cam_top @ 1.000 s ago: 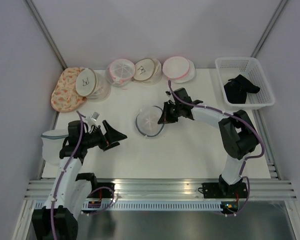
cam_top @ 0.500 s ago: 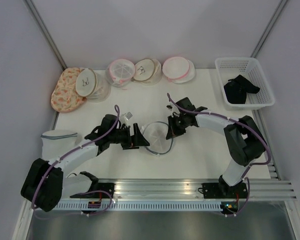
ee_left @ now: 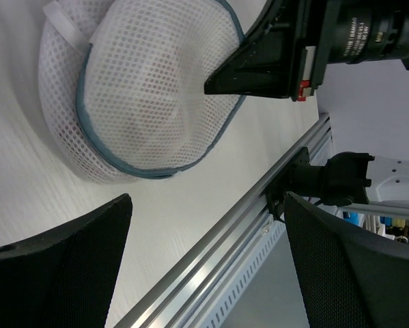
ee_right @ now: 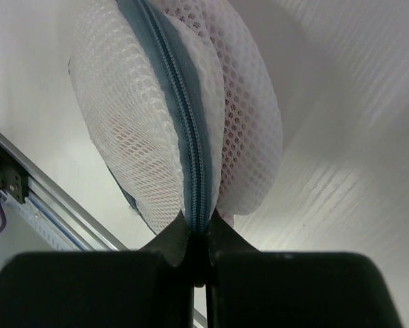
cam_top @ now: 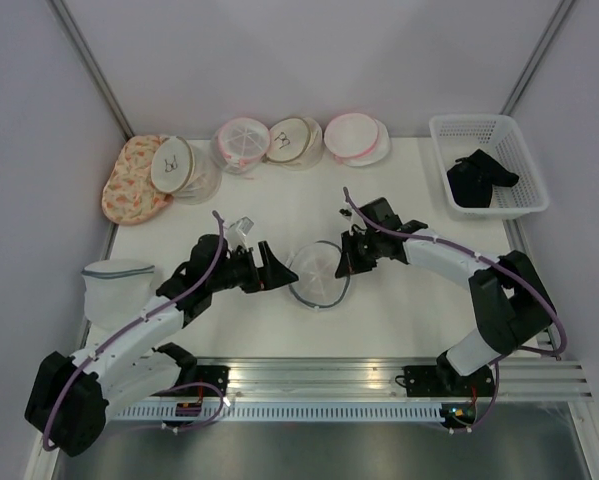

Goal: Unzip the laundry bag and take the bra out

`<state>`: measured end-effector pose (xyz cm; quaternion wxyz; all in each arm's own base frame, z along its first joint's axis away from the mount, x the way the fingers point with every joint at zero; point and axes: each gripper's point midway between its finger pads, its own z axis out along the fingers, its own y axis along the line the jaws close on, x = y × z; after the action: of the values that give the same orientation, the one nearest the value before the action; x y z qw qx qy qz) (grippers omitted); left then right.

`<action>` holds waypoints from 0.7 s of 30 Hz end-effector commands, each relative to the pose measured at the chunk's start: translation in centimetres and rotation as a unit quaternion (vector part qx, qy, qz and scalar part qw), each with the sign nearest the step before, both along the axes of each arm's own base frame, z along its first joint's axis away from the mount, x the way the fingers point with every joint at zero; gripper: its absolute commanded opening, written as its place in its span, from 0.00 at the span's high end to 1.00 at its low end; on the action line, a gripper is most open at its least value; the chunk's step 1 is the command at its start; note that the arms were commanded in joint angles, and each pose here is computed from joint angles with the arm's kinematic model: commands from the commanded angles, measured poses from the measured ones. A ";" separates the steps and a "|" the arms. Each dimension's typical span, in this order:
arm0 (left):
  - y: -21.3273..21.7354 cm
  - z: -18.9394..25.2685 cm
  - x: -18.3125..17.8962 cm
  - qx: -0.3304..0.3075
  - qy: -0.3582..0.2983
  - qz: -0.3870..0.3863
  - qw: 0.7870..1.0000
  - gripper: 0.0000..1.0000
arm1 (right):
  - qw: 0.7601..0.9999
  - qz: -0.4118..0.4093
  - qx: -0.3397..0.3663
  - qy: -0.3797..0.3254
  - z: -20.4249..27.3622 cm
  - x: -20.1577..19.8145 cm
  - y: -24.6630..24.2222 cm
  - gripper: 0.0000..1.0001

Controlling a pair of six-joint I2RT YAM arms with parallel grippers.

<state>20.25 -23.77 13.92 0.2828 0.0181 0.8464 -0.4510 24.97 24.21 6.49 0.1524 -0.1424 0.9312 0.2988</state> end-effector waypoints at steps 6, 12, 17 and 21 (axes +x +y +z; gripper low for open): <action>2.2 4.6 -0.2 -0.026 -0.052 0.071 0.996 0.05 | 0.988 -0.136 0.061 -0.037 0.7 10.1 4.9 0.99; 5.4 6.8 -0.7 -0.023 -0.069 0.152 0.986 0.04 | 0.970 -0.189 0.151 -0.031 2.3 18.8 11.6 1.00; 5.7 7.1 -1.2 -0.035 -0.067 0.159 0.984 0.04 | 0.941 -0.190 0.269 -0.075 7.2 24.9 16.9 1.00; 5.5 7.3 -1.2 -0.035 -0.065 0.153 0.985 0.04 | 0.924 -0.169 0.341 -0.048 7.6 26.1 19.1 0.86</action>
<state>18.88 -18.27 19.79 0.4015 -0.0777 0.8084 -0.4233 49.82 40.99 10.41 0.2778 0.0648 0.8296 0.4800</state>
